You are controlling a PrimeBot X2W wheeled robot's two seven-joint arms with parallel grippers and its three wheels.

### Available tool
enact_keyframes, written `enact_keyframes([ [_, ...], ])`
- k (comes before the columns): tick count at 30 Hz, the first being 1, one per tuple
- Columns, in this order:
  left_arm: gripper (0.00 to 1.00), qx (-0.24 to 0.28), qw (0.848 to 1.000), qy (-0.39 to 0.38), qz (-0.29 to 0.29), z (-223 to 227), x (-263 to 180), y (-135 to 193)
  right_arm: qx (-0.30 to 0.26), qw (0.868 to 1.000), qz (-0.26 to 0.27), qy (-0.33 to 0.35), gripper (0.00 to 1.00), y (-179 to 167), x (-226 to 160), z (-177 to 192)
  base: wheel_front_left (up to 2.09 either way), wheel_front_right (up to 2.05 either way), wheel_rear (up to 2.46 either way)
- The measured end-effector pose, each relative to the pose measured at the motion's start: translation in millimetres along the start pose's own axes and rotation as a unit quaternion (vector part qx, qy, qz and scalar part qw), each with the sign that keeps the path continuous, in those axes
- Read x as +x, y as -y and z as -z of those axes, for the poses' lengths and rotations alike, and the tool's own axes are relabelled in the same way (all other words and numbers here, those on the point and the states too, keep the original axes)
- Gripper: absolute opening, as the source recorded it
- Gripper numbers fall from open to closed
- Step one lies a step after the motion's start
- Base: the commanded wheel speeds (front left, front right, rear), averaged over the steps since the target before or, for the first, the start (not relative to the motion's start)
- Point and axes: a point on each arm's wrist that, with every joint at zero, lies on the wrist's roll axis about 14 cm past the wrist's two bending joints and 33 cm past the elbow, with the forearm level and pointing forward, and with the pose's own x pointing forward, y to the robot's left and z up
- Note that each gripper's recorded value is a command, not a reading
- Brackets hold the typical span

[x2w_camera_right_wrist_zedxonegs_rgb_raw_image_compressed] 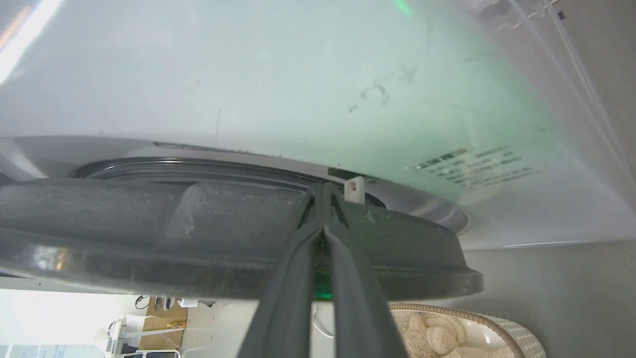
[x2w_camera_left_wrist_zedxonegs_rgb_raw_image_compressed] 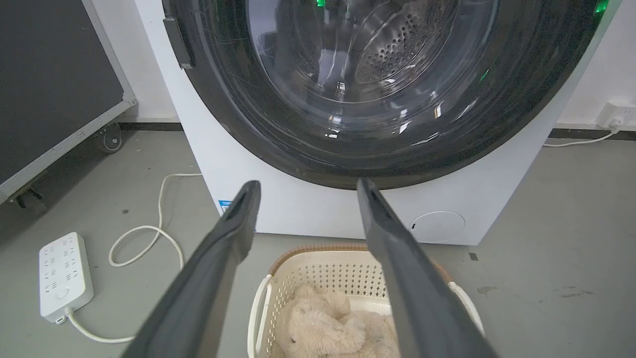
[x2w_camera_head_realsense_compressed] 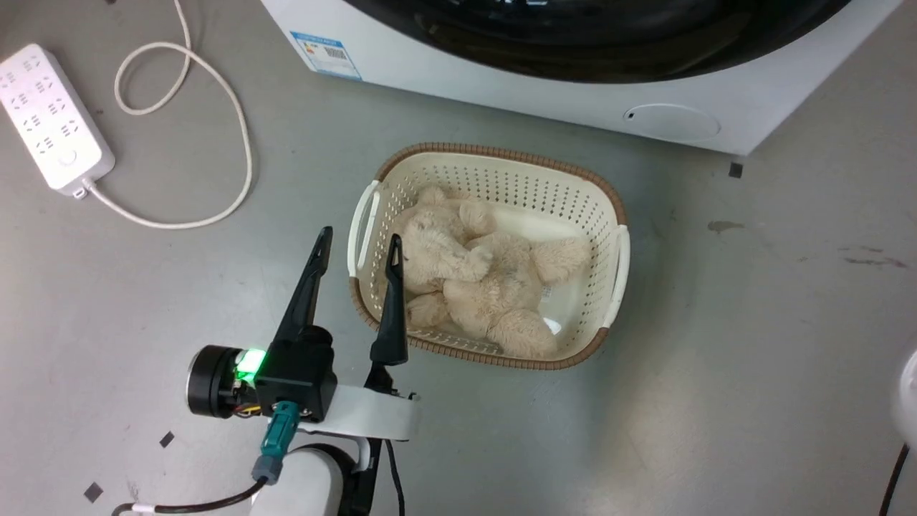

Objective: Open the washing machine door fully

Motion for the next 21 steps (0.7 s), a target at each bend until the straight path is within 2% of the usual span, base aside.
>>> enact_keyframes([
  [10,1.0,-0.002,1.0,0.018,0.003,-7,6,5,0.026,0.998,-0.014,-0.06,0.0,-7,5,10,0.0,0.0,0.0],
  [15,1.0,-0.01,1.0,0.029,0.004,-15,3,6,0.034,0.994,-0.017,-0.102,0.0,-10,-6,23,0.0,0.0,0.0],
  [18,1.0,-0.026,0.999,0.033,0.006,-20,0,8,0.006,0.992,-0.007,-0.13,0.0,-10,-18,35,0.0,0.0,0.0],
  [21,1.0,-0.029,0.999,0.036,0.01,-24,-6,11,0.009,0.987,-0.01,-0.159,0.0,-8,-34,51,0.0,0.0,0.0],
])
